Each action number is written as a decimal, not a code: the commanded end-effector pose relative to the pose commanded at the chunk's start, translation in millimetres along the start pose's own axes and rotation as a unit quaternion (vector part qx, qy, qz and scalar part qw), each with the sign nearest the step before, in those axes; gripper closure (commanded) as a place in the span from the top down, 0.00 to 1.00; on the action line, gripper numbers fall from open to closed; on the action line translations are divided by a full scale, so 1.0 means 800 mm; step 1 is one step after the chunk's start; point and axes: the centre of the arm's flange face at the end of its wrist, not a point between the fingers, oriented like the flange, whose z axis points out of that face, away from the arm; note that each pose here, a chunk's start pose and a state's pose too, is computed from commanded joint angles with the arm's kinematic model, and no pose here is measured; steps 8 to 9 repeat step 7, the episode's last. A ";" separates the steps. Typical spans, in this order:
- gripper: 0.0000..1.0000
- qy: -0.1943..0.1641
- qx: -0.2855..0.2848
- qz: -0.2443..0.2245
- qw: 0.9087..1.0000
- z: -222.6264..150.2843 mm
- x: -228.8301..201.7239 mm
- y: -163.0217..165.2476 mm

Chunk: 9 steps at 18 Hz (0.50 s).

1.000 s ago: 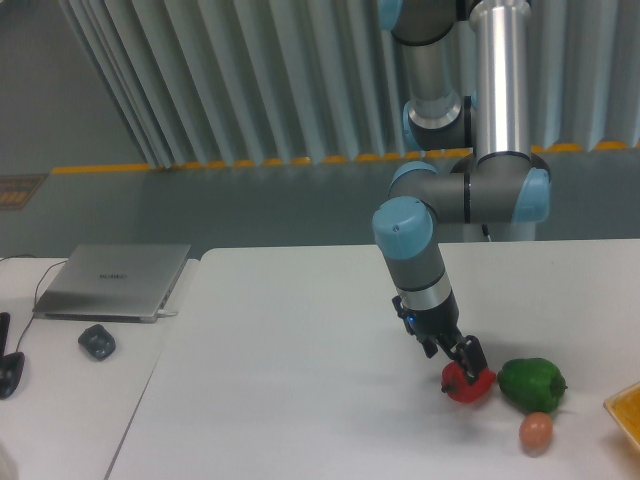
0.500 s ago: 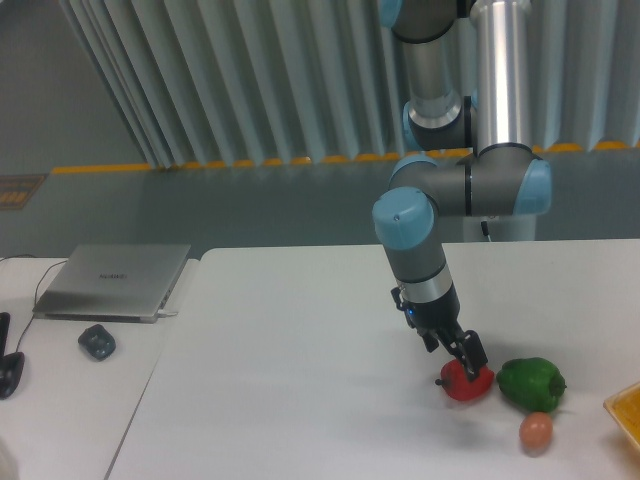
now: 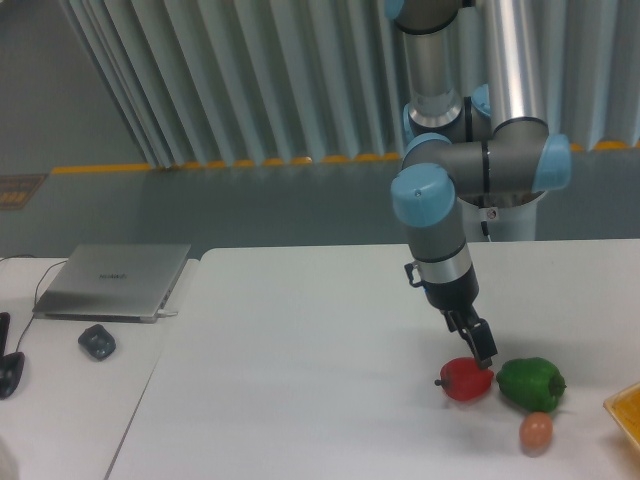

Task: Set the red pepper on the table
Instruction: 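Open the gripper and raise it away from the red pepper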

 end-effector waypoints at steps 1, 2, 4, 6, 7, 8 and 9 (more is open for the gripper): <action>1.00 0.006 0.004 0.009 1.000 -0.001 0.000 0.001; 1.00 0.007 0.006 0.008 1.000 -0.003 -0.002 0.006; 1.00 0.008 0.015 0.007 1.000 -0.004 -0.003 0.007; 1.00 0.012 0.024 0.005 1.000 -0.002 -0.002 0.006; 1.00 0.016 0.023 0.003 1.000 0.002 -0.002 0.009; 1.00 0.016 0.023 0.003 1.000 0.002 -0.002 0.009; 1.00 0.016 0.023 0.003 1.000 0.002 -0.002 0.009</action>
